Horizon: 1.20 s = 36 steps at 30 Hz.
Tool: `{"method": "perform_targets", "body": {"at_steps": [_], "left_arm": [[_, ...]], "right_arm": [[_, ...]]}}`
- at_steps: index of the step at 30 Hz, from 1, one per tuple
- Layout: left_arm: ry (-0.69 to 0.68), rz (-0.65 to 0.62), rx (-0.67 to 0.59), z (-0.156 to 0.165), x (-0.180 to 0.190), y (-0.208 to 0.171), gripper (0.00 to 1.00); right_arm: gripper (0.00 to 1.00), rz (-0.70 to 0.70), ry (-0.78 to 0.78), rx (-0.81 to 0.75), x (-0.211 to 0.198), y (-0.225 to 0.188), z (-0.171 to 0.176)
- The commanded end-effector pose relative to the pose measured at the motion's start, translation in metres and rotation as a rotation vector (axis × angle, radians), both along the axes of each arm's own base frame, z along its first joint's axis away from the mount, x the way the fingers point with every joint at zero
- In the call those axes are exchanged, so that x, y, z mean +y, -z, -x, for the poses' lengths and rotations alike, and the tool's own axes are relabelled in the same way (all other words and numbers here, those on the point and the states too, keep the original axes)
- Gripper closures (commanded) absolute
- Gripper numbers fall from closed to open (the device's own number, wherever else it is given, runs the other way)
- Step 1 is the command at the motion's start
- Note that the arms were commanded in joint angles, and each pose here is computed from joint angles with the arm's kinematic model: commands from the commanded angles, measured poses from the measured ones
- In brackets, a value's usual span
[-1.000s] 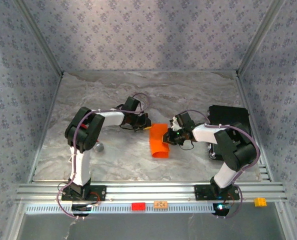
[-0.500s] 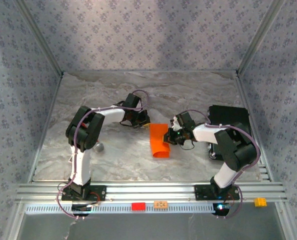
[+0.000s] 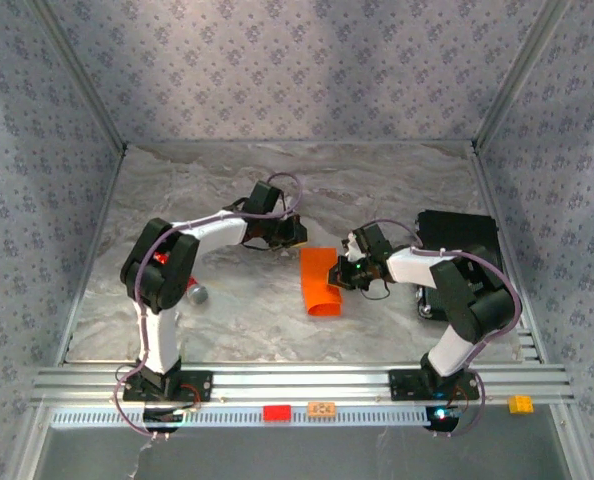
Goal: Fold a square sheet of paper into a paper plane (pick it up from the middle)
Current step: First fold the square sheet of paper in half at the center of the table.
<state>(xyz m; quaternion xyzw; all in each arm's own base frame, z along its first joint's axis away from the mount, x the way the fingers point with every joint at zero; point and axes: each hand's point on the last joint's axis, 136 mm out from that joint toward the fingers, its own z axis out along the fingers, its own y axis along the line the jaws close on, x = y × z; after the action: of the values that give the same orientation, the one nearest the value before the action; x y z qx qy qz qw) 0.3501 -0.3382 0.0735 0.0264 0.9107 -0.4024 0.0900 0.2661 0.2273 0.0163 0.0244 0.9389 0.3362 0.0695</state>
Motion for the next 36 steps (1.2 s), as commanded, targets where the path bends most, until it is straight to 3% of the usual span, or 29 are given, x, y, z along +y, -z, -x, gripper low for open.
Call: {"method": "perform_targets", "body": {"at_steps": [1,9,16,22,29,36], "left_arm": [[0.076,0.031,0.045,0.014,-0.011,0.015,0.98],[0.037,-0.031,0.086,0.007,-0.005,0.049,0.98],[-0.079,-0.122,0.087,-0.014,0.020,0.067,0.98],[-0.124,-0.157,0.068,-0.032,0.026,0.060,0.98],[-0.126,-0.141,-0.008,-0.032,0.027,0.020,0.98],[-0.031,-0.073,-0.018,0.019,0.010,-0.012,0.97]], "right_arm": [[1.00,0.173,0.041,0.140,-0.035,0.037,0.030],[1.00,0.173,0.040,0.140,-0.036,0.037,0.031],[1.00,0.169,0.038,0.140,-0.035,0.038,0.032],[1.00,0.163,0.033,0.129,-0.033,0.036,0.031],[1.00,0.144,0.059,0.117,-0.026,0.034,0.026],[1.00,0.160,0.062,0.112,-0.028,0.035,0.028]]}}
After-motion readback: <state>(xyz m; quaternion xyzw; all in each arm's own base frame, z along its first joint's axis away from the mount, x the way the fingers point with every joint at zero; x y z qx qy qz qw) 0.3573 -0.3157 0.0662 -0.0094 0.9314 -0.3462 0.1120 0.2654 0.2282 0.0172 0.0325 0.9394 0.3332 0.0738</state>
